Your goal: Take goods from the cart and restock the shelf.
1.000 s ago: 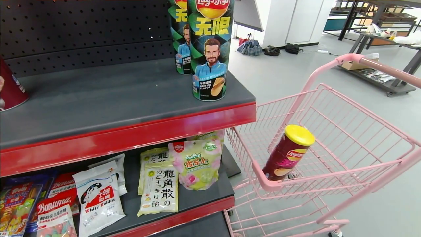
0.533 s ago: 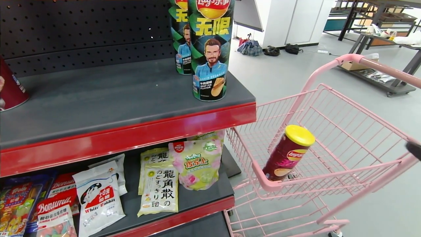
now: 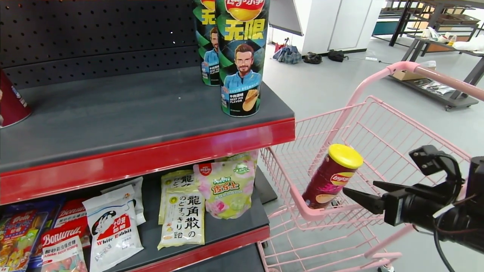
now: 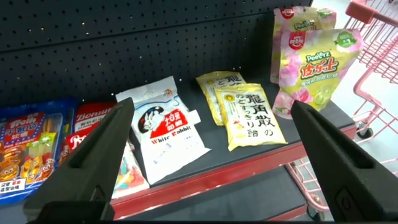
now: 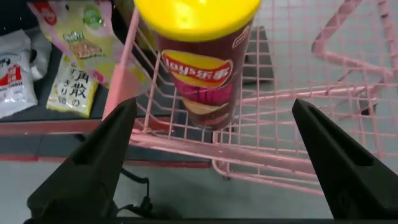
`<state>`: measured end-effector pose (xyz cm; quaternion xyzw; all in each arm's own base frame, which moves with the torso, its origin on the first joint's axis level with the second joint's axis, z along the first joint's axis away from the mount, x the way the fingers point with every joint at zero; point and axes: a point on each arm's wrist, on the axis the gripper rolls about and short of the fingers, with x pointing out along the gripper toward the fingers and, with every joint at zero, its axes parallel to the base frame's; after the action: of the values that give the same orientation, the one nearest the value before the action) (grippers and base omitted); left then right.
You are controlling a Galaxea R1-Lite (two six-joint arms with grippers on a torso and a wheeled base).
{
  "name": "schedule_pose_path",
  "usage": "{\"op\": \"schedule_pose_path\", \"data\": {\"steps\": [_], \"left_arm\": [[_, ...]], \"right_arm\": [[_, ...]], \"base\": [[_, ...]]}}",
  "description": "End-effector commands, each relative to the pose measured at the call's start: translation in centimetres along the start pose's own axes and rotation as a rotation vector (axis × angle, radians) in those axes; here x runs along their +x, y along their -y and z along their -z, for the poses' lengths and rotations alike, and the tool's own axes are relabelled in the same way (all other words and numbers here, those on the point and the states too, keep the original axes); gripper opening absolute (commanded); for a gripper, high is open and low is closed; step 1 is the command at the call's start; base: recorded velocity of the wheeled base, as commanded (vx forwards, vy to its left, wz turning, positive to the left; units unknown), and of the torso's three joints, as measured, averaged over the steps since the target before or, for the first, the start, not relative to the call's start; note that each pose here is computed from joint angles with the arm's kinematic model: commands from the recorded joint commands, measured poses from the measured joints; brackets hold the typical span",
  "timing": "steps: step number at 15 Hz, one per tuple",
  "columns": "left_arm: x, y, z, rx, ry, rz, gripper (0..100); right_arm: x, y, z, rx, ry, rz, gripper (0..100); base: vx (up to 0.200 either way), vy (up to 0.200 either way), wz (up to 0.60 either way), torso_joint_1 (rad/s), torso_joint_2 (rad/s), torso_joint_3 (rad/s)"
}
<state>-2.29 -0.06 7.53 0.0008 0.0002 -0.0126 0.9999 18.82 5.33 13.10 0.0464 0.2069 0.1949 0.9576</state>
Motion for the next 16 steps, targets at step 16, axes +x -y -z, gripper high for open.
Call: {"op": "schedule_pose_path", "data": {"steps": [16], "left_arm": [[0.0,0.0,0.0,0.001,-0.001,0.001,100]], "right_arm": [[10.5,1.3,-2.3,0.062,-0.019,-0.005,100]], "base": [[0.0,0.0,0.0,0.0,0.0,0.0]]}}
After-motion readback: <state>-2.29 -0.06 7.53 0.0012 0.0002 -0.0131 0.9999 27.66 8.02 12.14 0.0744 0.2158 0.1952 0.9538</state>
